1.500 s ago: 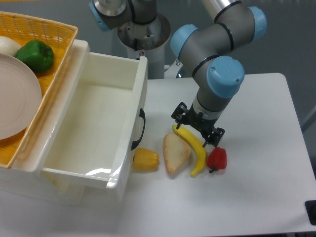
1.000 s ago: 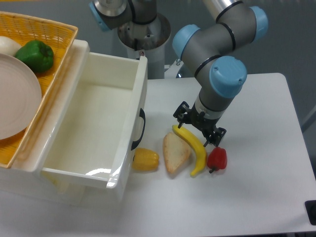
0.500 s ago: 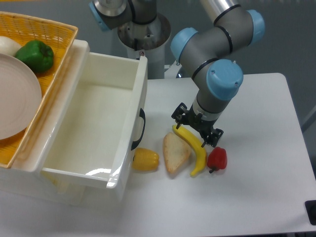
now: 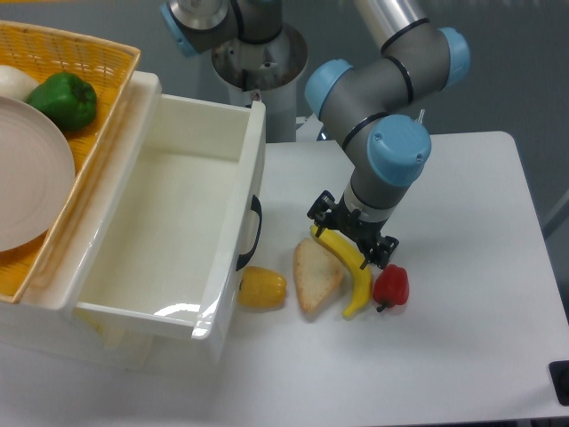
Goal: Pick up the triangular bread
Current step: 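Move the gripper over the triangular bread slice and lower it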
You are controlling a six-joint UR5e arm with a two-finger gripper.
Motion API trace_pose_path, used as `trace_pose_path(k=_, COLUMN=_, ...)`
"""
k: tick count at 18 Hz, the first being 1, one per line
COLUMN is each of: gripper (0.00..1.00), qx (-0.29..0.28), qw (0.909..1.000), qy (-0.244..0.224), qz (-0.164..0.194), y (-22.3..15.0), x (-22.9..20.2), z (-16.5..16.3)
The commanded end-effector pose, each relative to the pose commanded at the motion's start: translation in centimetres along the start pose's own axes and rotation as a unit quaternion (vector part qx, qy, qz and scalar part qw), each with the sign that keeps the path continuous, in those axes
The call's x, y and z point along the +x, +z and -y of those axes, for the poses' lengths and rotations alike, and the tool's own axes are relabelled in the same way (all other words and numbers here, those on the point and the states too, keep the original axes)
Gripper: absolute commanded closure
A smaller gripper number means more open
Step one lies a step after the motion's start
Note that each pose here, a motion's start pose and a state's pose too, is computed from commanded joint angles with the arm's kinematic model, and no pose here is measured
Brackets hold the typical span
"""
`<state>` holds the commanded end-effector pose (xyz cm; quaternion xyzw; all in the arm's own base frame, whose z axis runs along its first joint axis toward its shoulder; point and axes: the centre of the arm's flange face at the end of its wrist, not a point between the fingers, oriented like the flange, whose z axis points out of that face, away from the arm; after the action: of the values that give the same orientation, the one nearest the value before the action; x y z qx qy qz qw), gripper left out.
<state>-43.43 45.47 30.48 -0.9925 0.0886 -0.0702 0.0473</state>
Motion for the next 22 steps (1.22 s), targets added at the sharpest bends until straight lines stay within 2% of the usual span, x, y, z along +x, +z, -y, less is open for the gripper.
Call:
trace_pose_path(k=10, gripper=0.00, qx=0.008, qw=0.9993, qy=-0.010, qz=-0.036, y=3.8, x=-0.1, z=1.5)
trace_pose_path(k=15, gripper=0.00, qx=0.005, qw=0.9993, qy=0.002, qz=-0.037, y=6.3, x=-0.2, z=2.9)
trace_pose_path(k=22, gripper=0.00, qx=0.001, qw=0.9992, qy=0.007, qz=-0.039, y=7.9, x=-0.7, z=3.8)
